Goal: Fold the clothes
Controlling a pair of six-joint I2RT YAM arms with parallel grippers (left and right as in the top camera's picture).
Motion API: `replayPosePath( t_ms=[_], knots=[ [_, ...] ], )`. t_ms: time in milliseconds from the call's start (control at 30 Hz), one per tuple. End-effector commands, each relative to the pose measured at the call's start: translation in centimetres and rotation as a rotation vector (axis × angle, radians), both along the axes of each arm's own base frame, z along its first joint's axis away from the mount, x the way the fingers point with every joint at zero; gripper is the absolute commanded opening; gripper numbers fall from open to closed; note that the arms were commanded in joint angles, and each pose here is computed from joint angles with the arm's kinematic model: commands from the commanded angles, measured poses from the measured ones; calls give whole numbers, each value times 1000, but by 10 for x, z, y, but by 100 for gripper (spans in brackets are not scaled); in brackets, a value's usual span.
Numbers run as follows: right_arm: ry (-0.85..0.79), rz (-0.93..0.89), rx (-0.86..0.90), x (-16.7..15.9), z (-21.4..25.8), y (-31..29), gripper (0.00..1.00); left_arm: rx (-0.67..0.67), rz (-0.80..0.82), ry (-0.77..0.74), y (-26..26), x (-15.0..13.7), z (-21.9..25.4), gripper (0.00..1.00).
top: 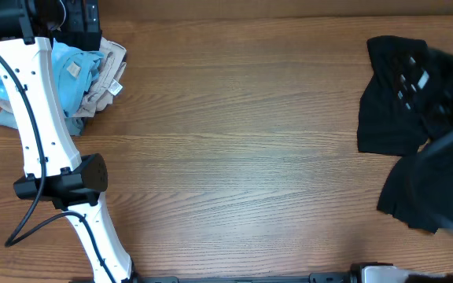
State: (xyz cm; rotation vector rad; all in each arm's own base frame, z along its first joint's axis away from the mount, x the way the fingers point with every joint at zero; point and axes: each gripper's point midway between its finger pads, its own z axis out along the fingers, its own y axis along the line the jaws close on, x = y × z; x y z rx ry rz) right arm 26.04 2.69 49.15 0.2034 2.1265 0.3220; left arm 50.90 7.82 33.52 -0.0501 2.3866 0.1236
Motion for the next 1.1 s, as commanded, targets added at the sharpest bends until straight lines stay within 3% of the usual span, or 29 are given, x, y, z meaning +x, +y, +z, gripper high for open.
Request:
replayPosePath(
  t_ms=[0,267,400,633,767,1067],
  knots=[
    [-16,14,7,-7,4,4,100,-12,-2,11,0,1,-5,100],
    [-49,-25,-29,-20,11,-6,100,-12,-2,11,0,1,-5,100],
    [-87,-133,-90,-2,14,-27,100,-12,-2,11,0,1,-5,100],
    [-297,-130,-151,32,14,-30,100,-12,-2,11,0,1,-5,100],
    [-407,-140,-141,38,-20,-30,100,-12,-2,11,0,1,-5,100],
    [-628,-84,-98,17,-162,-17,100,-12,-2,11,0,1,-5,100]
  ],
)
